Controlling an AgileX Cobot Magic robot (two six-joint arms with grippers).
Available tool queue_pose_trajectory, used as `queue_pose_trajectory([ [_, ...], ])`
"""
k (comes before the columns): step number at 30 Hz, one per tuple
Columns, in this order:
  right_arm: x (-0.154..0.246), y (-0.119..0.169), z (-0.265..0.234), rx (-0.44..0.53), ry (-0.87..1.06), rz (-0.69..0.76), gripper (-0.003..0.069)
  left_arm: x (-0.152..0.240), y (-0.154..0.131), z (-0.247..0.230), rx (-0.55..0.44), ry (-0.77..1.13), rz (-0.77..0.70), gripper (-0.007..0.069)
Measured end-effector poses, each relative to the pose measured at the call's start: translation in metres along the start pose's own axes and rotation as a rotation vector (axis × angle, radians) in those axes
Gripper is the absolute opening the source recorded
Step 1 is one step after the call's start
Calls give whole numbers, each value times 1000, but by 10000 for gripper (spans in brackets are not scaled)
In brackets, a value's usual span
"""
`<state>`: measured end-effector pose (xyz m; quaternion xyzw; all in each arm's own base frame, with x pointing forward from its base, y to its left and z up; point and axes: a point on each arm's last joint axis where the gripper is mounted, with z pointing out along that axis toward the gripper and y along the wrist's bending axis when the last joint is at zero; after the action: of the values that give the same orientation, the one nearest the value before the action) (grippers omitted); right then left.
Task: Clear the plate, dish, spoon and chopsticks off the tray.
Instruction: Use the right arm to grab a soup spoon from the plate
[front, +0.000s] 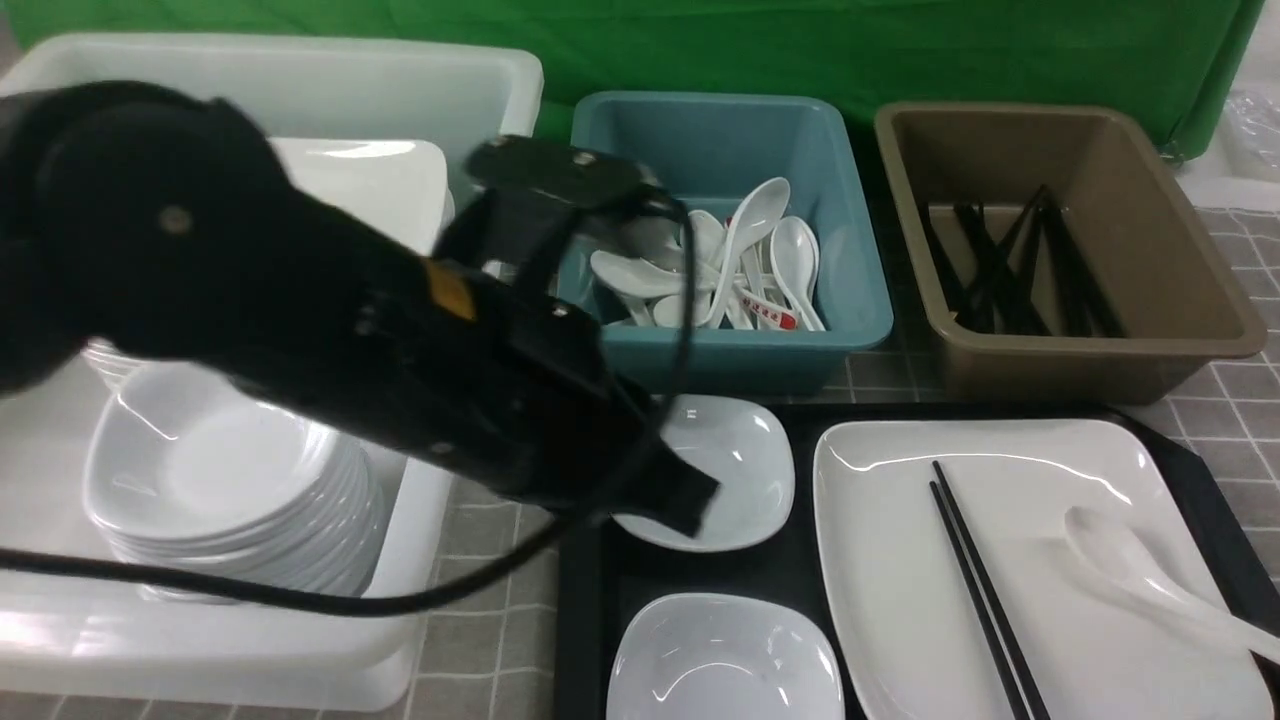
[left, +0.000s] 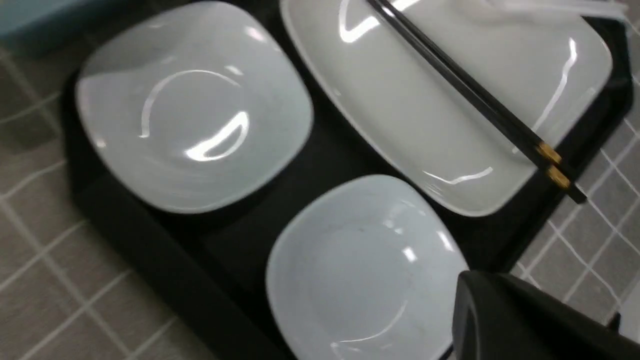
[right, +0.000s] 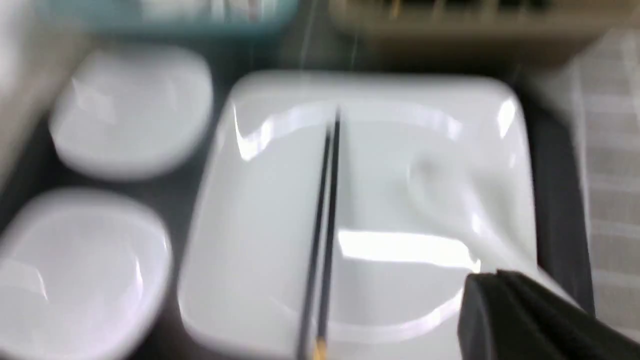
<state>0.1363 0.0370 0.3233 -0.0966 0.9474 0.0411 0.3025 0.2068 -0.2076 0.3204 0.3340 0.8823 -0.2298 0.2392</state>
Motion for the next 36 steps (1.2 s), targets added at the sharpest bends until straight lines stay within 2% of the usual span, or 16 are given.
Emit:
queue_pose_trajectory([
  [2,-18,2,10,8,202,-116,17,-9,-14,5,22,24,60,1],
  [5,-40,0,30,20,363,-220,17,-15,-26,9,34,32,143,1],
  [10,-62,-14,73,42,505,-201,36,-16,-30,10,45,30,192,1],
  [13,-64,-22,101,42,591,-193,141,-17,-30,10,45,25,201,1],
  [14,-63,-23,105,43,602,-193,152,-17,-30,10,45,21,202,1],
  [15,-64,-26,120,48,624,-196,260,-20,-30,10,41,-11,221,1],
  [16,-64,-26,121,47,630,-196,260,-21,-30,10,39,-23,222,1],
  [19,-66,-28,151,54,619,-207,435,-35,-31,9,31,-176,208,1],
  [21,-66,-28,165,52,613,-211,468,-45,-31,7,29,-288,182,1],
  [26,-64,-30,186,61,626,-224,484,-55,-31,3,17,-403,159,1],
  [36,-53,-39,220,119,720,-262,486,-50,-30,8,19,-373,155,1],
])
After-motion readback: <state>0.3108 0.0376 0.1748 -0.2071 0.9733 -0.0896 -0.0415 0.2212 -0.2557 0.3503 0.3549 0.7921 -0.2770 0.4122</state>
